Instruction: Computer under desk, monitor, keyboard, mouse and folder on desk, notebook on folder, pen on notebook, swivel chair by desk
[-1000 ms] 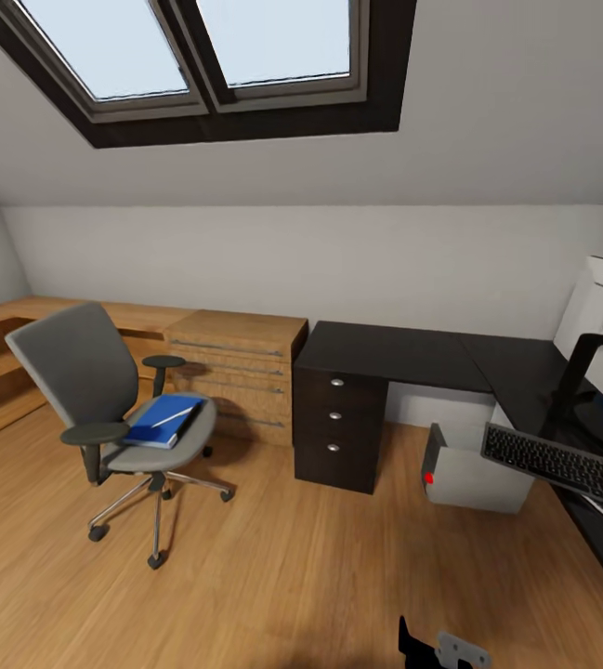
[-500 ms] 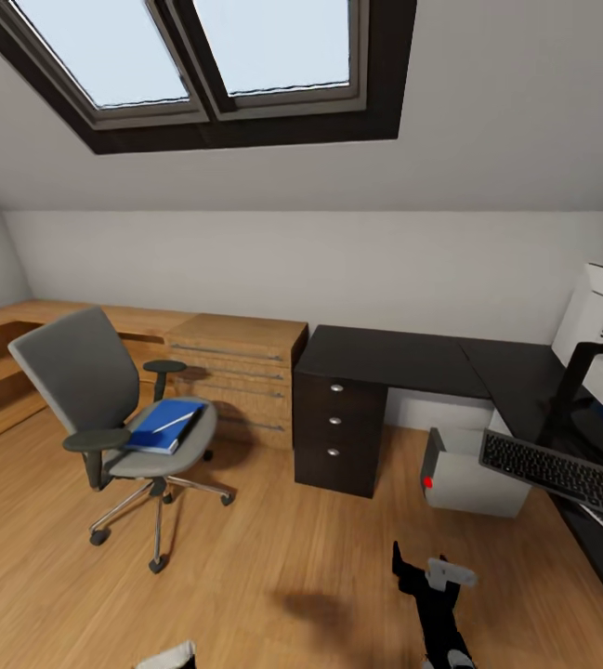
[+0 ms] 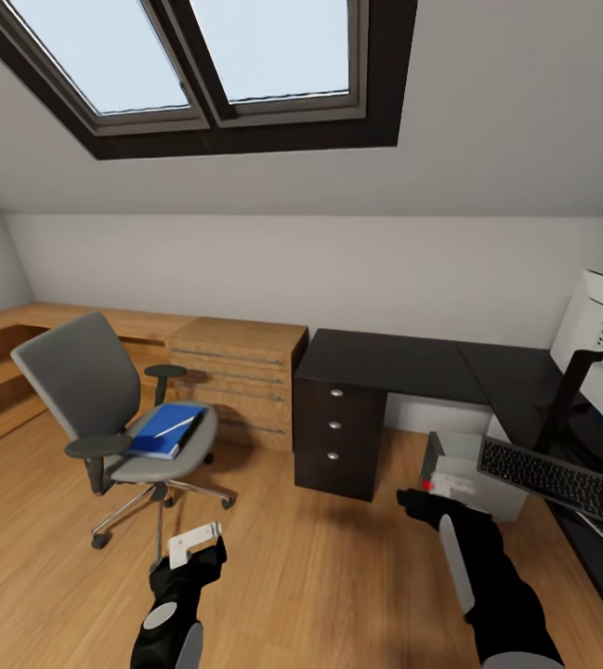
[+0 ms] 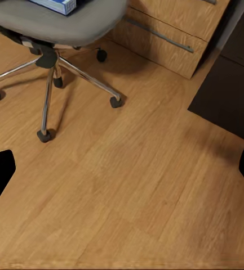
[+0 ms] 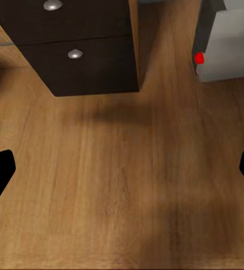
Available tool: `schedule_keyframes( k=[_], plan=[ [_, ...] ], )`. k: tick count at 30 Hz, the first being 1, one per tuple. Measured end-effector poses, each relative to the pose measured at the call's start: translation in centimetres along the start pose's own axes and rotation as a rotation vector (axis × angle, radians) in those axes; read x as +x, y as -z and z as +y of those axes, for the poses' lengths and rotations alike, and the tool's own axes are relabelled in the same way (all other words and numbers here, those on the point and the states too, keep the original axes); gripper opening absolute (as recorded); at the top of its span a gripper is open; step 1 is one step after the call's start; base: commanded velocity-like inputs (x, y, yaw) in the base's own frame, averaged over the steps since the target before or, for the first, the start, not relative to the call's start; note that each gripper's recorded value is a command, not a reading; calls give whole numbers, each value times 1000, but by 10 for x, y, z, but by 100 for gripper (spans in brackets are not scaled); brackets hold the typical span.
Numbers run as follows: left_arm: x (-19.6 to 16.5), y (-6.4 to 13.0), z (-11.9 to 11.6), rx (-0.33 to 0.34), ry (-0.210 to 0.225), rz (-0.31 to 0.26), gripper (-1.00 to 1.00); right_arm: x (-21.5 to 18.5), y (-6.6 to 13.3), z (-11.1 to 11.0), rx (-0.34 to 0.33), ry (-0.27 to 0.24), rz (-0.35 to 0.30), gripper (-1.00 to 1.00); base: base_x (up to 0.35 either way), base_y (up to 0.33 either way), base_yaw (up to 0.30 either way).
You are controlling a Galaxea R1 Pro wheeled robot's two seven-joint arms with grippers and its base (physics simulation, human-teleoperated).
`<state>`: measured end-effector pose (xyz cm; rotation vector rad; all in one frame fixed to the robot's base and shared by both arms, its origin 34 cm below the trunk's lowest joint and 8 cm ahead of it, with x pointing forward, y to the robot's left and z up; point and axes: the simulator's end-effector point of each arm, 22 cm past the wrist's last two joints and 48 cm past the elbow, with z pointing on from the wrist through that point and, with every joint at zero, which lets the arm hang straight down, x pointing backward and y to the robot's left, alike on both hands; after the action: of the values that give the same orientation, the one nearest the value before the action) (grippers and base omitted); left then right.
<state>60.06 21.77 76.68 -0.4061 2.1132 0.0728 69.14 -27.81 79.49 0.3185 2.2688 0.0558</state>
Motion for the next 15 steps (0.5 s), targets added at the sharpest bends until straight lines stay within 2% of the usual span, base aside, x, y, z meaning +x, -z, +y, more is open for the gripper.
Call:
schedule_keyframes(
  k=[4,10,15],
  plan=[
    [11,0,0,-3,-17,31,100,-1,8,-12,18,-31,34,100,0,0,0],
    [7,4,-15,27,-33,17,100,-1,11,-28,40,-64,49,100,0,0,-6],
    [9,5,-18,35,-44,18,100,2,12,-29,41,-65,54,100,-3,0,-155]
  ],
)
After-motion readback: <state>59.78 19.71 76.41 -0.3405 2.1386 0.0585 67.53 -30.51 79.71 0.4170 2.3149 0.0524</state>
